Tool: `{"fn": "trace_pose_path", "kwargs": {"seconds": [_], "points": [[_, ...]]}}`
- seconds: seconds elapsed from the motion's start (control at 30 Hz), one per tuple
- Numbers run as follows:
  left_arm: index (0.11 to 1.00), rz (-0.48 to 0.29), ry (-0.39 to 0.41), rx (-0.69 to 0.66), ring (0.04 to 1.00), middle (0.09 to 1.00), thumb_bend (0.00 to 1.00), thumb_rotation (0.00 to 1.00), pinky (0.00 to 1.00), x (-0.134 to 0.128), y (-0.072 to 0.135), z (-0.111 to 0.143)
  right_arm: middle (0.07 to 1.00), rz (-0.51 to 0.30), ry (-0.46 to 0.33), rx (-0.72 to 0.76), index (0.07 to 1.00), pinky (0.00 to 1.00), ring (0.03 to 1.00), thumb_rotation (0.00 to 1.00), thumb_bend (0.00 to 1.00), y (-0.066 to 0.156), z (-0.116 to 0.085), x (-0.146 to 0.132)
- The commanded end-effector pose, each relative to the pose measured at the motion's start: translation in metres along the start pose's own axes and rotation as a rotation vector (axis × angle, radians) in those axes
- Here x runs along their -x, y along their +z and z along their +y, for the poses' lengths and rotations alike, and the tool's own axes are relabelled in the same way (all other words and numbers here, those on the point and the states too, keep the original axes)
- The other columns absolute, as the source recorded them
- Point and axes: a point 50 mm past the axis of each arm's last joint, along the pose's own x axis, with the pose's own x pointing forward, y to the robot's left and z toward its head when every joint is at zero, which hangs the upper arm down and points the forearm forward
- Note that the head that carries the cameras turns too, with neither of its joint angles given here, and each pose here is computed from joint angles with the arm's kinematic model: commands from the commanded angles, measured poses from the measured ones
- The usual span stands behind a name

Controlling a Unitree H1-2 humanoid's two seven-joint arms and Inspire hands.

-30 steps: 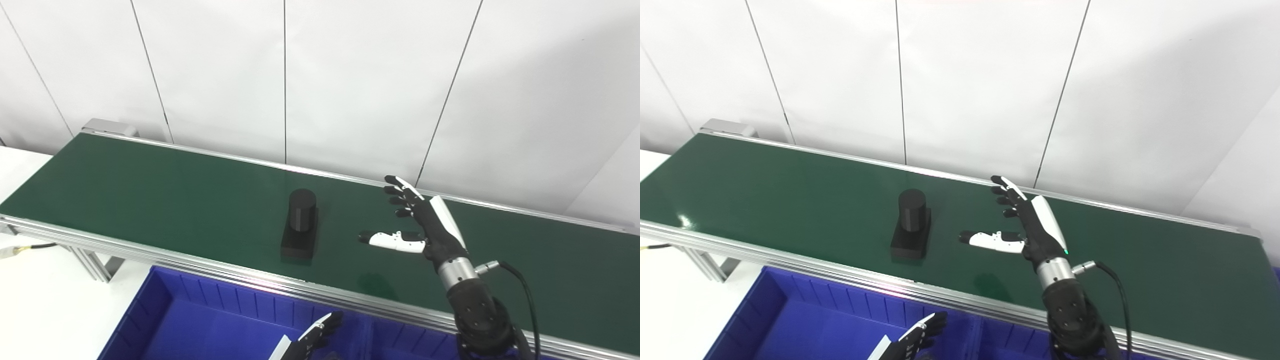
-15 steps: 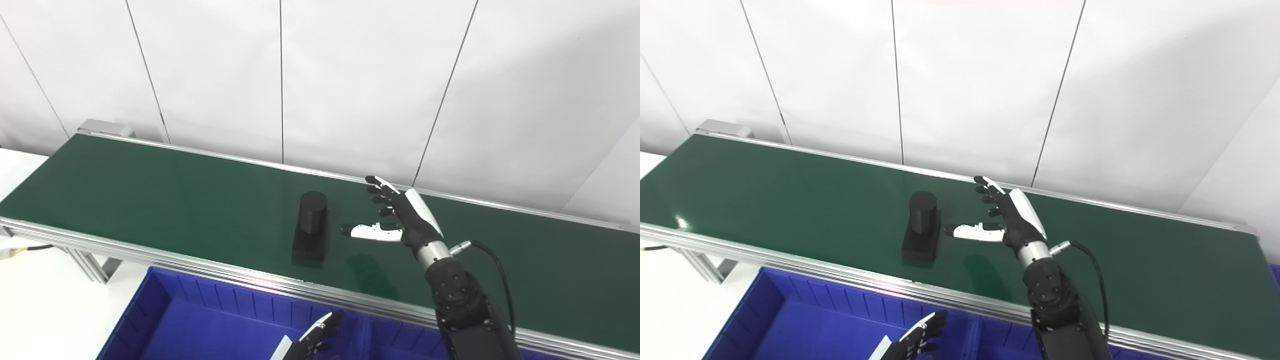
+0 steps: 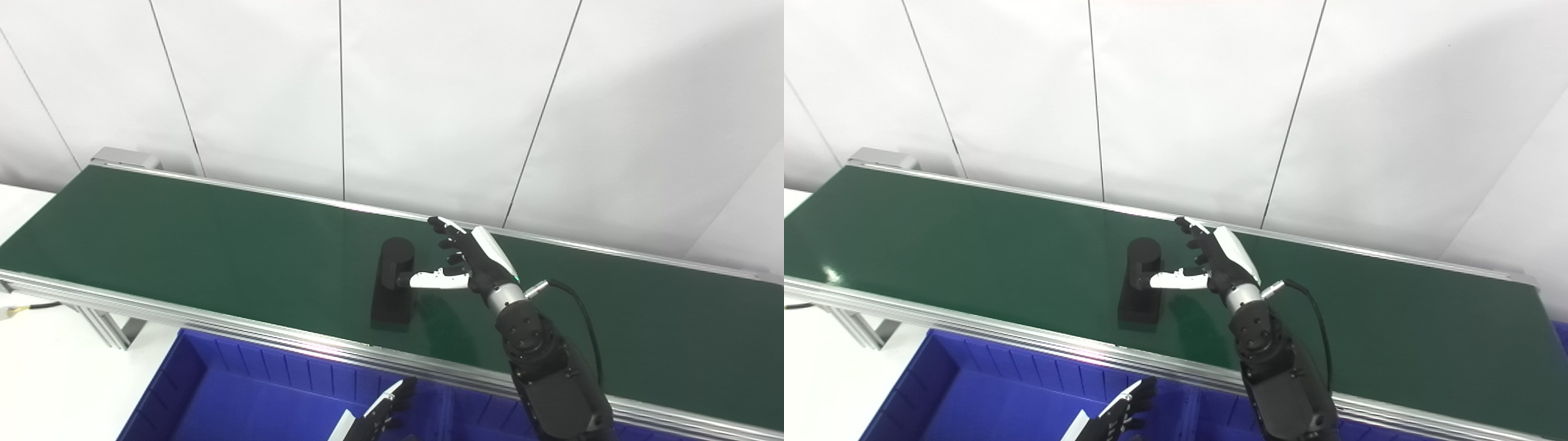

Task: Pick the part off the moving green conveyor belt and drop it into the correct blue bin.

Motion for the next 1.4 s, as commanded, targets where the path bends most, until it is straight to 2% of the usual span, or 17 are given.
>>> {"fn": "trace_pose_path", "kwargs": {"seconds": [0.0, 0.4, 0.73, 0.87, 0.97, 1.0, 1.07, 1.13, 1.17, 1.2, 1.23, 1.27, 1.3, 1.33, 1.37], "points": [[0.912, -0.049, 0.006, 0.024, 0.884, 0.906, 0.81, 0.90, 0.82, -0.003, 0.016, -0.014, 0.927, -0.087, -0.046, 0.002, 0.923, 0.77, 0.882, 0.39, 0.89, 0.031, -0.012, -0.010], [0.914, -0.051, 0.004, 0.026, 0.893, 0.908, 0.83, 0.88, 0.84, 0.000, 0.022, -0.018, 0.917, -0.065, -0.026, 0.002, 0.931, 0.71, 0.847, 0.39, 0.87, 0.026, -0.003, -0.026], [0.909, -0.053, 0.004, 0.037, 0.888, 0.903, 0.84, 0.88, 0.83, 0.004, 0.024, -0.022, 0.910, -0.055, -0.010, 0.001, 0.917, 0.76, 0.861, 0.33, 0.83, 0.019, 0.009, -0.040], [0.909, -0.064, 0.002, 0.032, 0.890, 0.901, 0.82, 0.89, 0.85, 0.006, 0.026, -0.022, 0.901, -0.052, -0.016, -0.011, 0.891, 0.75, 0.851, 0.28, 0.80, 0.016, 0.014, -0.043], [0.908, -0.061, 0.002, 0.044, 0.890, 0.903, 0.84, 0.88, 0.84, 0.006, 0.026, -0.022, 0.871, -0.057, -0.031, -0.029, 0.841, 0.75, 0.834, 0.16, 0.76, 0.013, 0.018, -0.046], [0.908, -0.062, 0.003, 0.039, 0.890, 0.903, 0.84, 0.88, 0.84, 0.006, 0.026, -0.022, 0.870, -0.062, -0.041, -0.035, 0.839, 0.75, 0.833, 0.15, 0.76, 0.012, 0.019, -0.047], [0.910, -0.066, 0.000, 0.040, 0.887, 0.903, 0.84, 0.89, 0.83, 0.006, 0.026, -0.022, 0.822, -0.075, -0.069, -0.056, 0.794, 0.74, 0.801, 0.06, 0.72, 0.009, 0.021, -0.048], [0.910, -0.061, 0.000, 0.041, 0.887, 0.902, 0.84, 0.89, 0.83, 0.006, 0.026, -0.022, 0.752, -0.092, -0.105, -0.070, 0.747, 0.67, 0.706, 0.01, 0.68, 0.007, 0.023, -0.048], [0.909, -0.059, 0.000, 0.041, 0.890, 0.902, 0.85, 0.89, 0.85, 0.006, 0.026, -0.021, 0.600, -0.097, -0.123, -0.073, 0.701, 0.59, 0.628, 0.01, 0.60, 0.006, 0.023, -0.049], [0.909, -0.059, 0.000, 0.041, 0.890, 0.902, 0.85, 0.89, 0.85, 0.006, 0.026, -0.021, 0.560, -0.099, -0.135, -0.073, 0.667, 0.54, 0.512, 0.00, 0.55, 0.006, 0.024, -0.049], [0.909, -0.063, 0.000, 0.044, 0.890, 0.902, 0.84, 0.89, 0.85, 0.005, 0.026, -0.021, 0.541, -0.094, -0.149, -0.079, 0.645, 0.47, 0.469, 0.00, 0.54, 0.006, 0.024, -0.049], [0.909, -0.066, 0.001, 0.047, 0.889, 0.901, 0.84, 0.88, 0.84, 0.005, 0.026, -0.020, 0.519, -0.090, -0.159, -0.084, 0.608, 0.31, 0.430, 0.00, 0.53, 0.006, 0.024, -0.049], [0.909, -0.067, 0.001, 0.042, 0.889, 0.901, 0.84, 0.88, 0.84, 0.005, 0.026, -0.020, 0.517, -0.084, -0.169, -0.094, 0.605, 0.29, 0.426, 0.00, 0.52, 0.006, 0.024, -0.049], [0.910, -0.067, 0.001, 0.038, 0.888, 0.902, 0.84, 0.89, 0.84, 0.005, 0.025, -0.020, 0.505, -0.081, -0.176, -0.101, 0.563, 0.21, 0.417, 0.00, 0.52, 0.006, 0.024, -0.048], [0.910, -0.064, -0.002, 0.039, 0.887, 0.902, 0.84, 0.89, 0.84, 0.005, 0.025, -0.019, 0.500, -0.075, -0.182, -0.109, 0.549, 0.18, 0.415, 0.00, 0.52, 0.005, 0.023, -0.048]]}}
